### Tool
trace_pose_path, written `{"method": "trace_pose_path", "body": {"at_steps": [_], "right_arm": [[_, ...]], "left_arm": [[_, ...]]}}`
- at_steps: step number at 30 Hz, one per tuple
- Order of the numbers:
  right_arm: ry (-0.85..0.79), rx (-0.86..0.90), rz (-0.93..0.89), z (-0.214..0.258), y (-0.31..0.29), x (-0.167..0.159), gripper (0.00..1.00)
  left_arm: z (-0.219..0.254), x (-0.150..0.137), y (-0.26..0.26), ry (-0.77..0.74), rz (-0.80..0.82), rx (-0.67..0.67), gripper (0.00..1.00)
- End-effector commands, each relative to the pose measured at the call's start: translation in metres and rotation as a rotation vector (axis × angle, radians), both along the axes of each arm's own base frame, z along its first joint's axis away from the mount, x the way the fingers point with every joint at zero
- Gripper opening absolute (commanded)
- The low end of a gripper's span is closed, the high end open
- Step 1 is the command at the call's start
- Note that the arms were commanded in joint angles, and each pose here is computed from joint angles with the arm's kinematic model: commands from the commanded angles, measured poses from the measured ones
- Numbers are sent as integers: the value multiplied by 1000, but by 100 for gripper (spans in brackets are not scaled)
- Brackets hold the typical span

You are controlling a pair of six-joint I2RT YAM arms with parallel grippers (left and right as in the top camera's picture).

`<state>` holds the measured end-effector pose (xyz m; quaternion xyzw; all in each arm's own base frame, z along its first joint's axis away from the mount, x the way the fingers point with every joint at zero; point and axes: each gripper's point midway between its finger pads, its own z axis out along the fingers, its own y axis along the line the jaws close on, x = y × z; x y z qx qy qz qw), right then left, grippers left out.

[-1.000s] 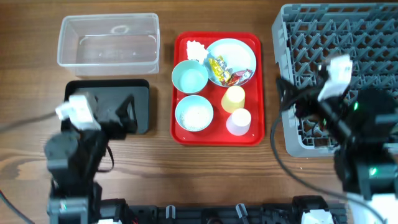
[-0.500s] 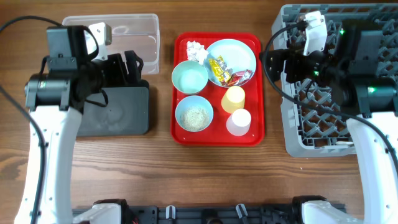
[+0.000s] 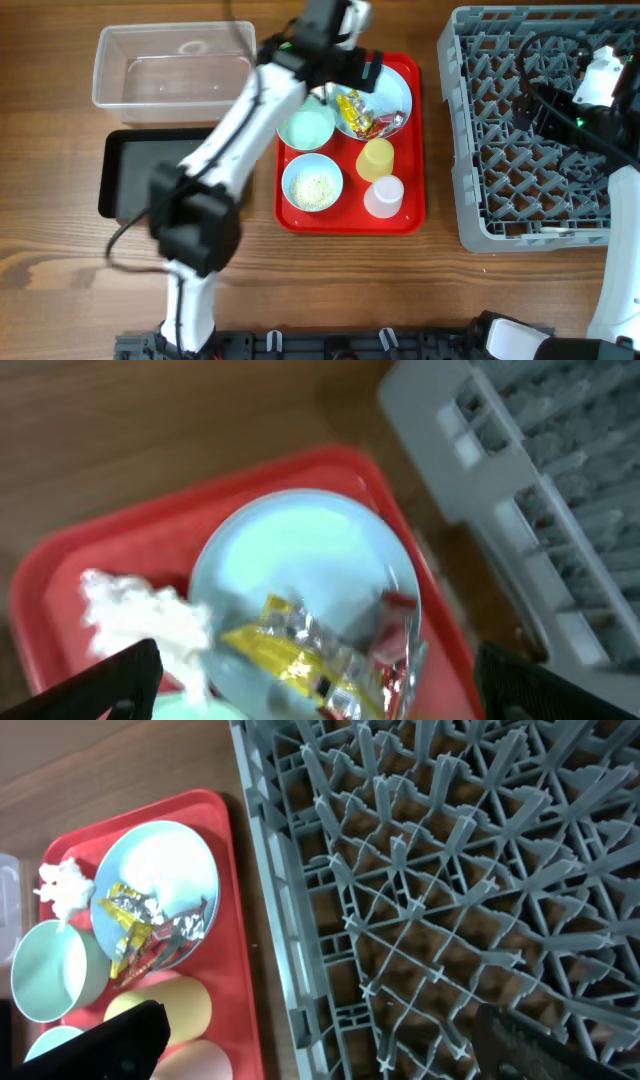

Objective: Sort waste into correct bins and load items into the dishwasher rack
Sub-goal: 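Reach left gripper to the plate and grasp the candy wrappers, then carry wrappers with left gripper and drop them into clear bin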

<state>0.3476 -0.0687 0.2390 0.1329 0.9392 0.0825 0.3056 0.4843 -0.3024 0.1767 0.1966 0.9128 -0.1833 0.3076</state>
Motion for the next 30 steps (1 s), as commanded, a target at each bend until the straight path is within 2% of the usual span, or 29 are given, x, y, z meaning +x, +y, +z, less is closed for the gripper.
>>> {"method": "trace_pose_path", "body": {"at_steps": [1, 4, 7, 14, 16, 17, 18, 19, 20, 21, 22, 26, 30], "right_arm": [[-7, -2, -13, 6, -1, 0, 100], [6, 3, -13, 4, 0, -3, 100], [12, 5, -13, 3, 0, -4, 100], [43, 15, -13, -5, 1, -8, 100], [48, 17, -13, -7, 1, -8, 100], [48, 17, -13, -7, 1, -7, 100], [48, 17, -13, -7, 1, -7, 100], [48, 17, -13, -7, 1, -7, 100], [47, 16, -13, -7, 1, -7, 100], [48, 16, -13, -7, 1, -7, 100], [48, 16, -13, -7, 1, -7, 100], [45, 16, -13, -7, 1, -7, 100], [44, 16, -13, -7, 1, -7, 99]], "left_arm": [[-14, 15, -19, -10, -41, 105, 100], [-69, -7, -11, 169, -72, 198, 100], [-103, -32, -14, 305, -116, 215, 100], [-149, -54, -40, 355, -194, 270, 100], [-152, -51, -39, 346, -187, 276, 91], [-153, -48, -37, 335, -179, 286, 84], [-153, -45, -36, 321, -170, 296, 72], [-152, -43, -37, 311, -169, 293, 51], [-151, -40, -39, 299, -168, 286, 37], [-150, -38, -41, 290, -169, 280, 13], [-150, -38, -41, 287, -169, 278, 4], [-135, -34, -45, 256, -169, 256, 4], [-51, -15, -43, 126, -106, 154, 4]]}}
